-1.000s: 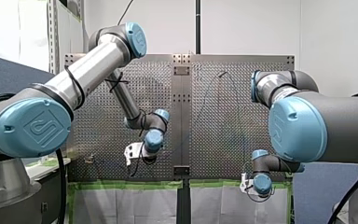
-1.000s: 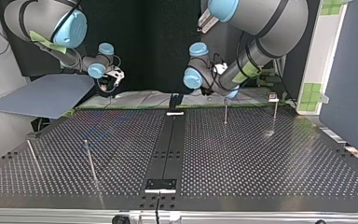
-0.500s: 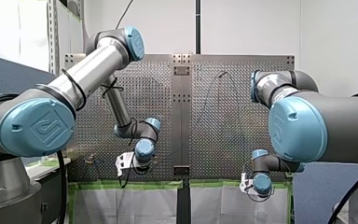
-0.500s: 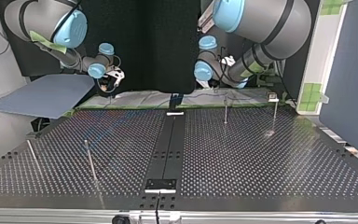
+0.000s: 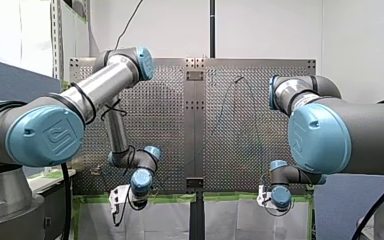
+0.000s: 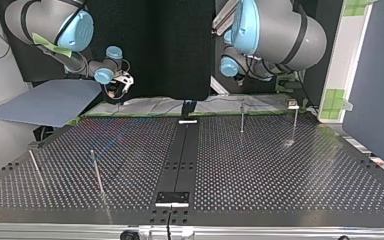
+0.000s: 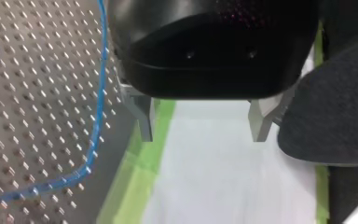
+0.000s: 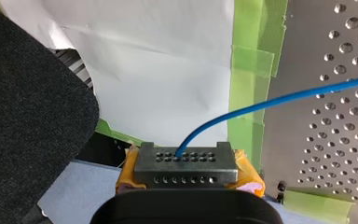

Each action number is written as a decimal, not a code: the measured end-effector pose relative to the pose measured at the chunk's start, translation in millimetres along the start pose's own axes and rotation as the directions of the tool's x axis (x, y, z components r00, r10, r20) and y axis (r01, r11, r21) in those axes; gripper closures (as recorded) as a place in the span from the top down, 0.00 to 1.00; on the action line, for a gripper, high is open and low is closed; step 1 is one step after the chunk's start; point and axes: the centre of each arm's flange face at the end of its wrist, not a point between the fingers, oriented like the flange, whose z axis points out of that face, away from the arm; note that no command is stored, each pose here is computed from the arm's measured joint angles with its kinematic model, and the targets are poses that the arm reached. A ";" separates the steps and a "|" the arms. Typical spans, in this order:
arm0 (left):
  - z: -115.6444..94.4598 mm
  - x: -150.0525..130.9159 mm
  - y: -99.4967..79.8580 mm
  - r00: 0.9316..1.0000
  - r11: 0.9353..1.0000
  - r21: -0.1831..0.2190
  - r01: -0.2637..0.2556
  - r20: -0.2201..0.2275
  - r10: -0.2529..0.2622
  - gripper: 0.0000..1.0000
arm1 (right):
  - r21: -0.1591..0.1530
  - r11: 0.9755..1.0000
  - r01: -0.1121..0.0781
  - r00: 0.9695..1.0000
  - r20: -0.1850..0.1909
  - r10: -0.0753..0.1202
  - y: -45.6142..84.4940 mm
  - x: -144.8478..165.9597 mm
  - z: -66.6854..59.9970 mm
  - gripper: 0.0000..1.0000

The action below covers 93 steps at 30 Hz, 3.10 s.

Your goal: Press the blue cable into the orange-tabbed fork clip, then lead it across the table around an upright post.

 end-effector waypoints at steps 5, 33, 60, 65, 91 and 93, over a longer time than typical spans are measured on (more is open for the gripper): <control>16.4 2.1 12.7 1.000 1.000 0.011 -0.007 0.002 0.007 1.00 | 0.002 1.000 0.000 1.000 -0.003 0.000 -1.3 1.1 0.5 0.00; 46.7 -136.6 57.9 0.971 0.998 -0.049 -0.034 0.236 0.045 1.00 | 0.010 1.000 0.010 1.000 -0.002 -0.010 -10.1 4.8 0.3 0.00; 18.8 -102.0 65.5 0.971 0.967 -0.100 -0.233 0.036 0.238 1.00 | 0.008 1.000 0.011 1.000 -0.001 -0.011 -10.2 4.9 0.3 0.00; 14.1 -96.3 63.7 0.969 0.966 -0.091 -0.244 0.021 0.246 1.00 | 0.008 1.000 0.011 1.000 -0.001 -0.011 -10.2 4.8 0.2 0.00; 27.1 -126.6 51.5 0.960 0.984 -0.044 -0.173 0.216 0.178 1.00 | 0.009 1.000 0.012 1.000 -0.008 -0.012 -10.9 8.0 2.4 0.00; 28.5 -128.4 50.9 0.959 0.986 -0.041 -0.159 0.232 0.165 1.00 | 0.009 1.000 0.012 1.000 -0.009 -0.012 -10.9 8.2 2.5 0.00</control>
